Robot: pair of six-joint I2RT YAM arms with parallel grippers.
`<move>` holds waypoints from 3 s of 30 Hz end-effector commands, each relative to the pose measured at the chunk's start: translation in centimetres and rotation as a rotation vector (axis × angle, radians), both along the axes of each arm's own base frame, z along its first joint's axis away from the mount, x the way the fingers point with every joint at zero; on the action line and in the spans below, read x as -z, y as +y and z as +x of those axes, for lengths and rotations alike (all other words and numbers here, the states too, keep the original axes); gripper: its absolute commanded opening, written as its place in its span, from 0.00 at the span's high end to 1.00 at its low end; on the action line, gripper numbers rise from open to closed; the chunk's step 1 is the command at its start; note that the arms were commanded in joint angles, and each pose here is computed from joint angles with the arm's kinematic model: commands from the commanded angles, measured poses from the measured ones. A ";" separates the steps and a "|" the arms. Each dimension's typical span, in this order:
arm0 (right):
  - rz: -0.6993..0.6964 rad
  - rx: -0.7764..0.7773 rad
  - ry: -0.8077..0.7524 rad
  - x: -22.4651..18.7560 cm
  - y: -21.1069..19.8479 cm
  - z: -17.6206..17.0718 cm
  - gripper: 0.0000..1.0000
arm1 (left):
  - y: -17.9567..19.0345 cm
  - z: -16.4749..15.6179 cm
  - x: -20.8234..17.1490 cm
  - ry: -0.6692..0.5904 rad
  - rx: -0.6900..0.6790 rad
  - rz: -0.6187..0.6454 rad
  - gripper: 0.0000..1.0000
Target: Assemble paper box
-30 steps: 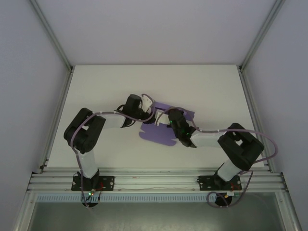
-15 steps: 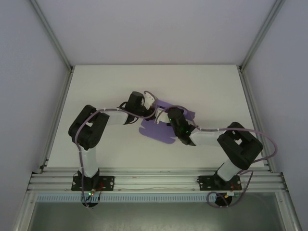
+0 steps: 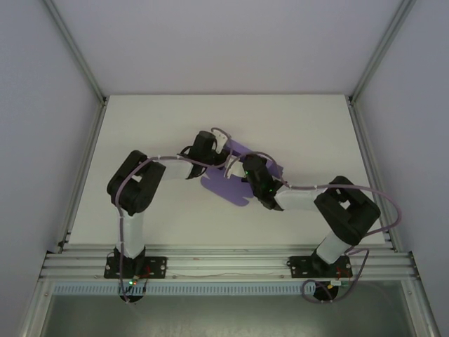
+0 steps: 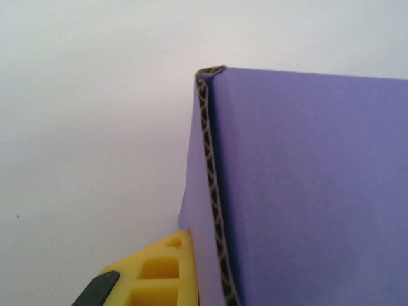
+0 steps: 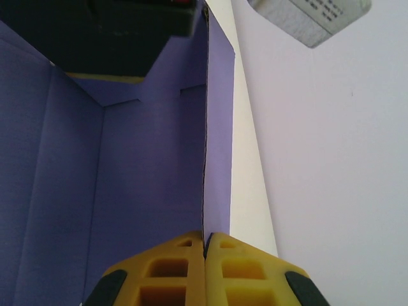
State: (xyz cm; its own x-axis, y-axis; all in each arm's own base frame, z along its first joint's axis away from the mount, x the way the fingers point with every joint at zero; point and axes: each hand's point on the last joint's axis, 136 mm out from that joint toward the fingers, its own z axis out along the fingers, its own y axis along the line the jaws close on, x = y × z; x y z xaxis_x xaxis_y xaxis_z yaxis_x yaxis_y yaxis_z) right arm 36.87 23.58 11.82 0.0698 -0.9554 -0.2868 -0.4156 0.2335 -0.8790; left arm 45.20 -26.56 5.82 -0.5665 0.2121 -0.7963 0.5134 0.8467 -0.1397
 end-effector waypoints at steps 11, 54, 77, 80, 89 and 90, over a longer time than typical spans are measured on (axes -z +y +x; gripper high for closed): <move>-0.039 -0.116 0.213 6.5 1.4 -3.4 1.00 | 3.0 2.9 0.1 -0.025 -0.553 -0.080 1.00; 0.276 0.030 0.042 -1.6 -0.2 -1.6 0.10 | -1.9 1.2 -4.1 -0.016 -0.118 -0.225 1.00; 1.106 0.089 0.548 -10.6 -7.5 -9.2 0.09 | -1.8 -6.6 -8.0 0.292 0.177 -0.362 1.00; 1.123 0.069 0.644 -10.4 -6.2 -9.2 0.14 | -1.8 -6.4 -7.6 0.317 0.166 -0.340 1.00; 1.171 0.059 0.681 -10.9 -4.8 -7.0 0.50 | -2.3 -6.1 -7.7 0.344 0.174 -0.342 1.00; 1.176 0.059 0.684 -10.8 -4.6 -6.9 0.53 | -2.3 -6.0 -7.6 0.346 0.172 -0.340 1.00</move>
State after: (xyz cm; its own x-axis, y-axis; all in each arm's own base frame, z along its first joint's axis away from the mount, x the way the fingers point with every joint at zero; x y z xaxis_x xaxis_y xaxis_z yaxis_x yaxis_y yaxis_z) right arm 29.76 18.03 21.58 -0.4532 -0.1500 -0.8787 -0.6226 0.7587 0.1916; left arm 39.26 -27.92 13.09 -0.7841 0.0674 -0.6170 0.5019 0.6536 -0.5665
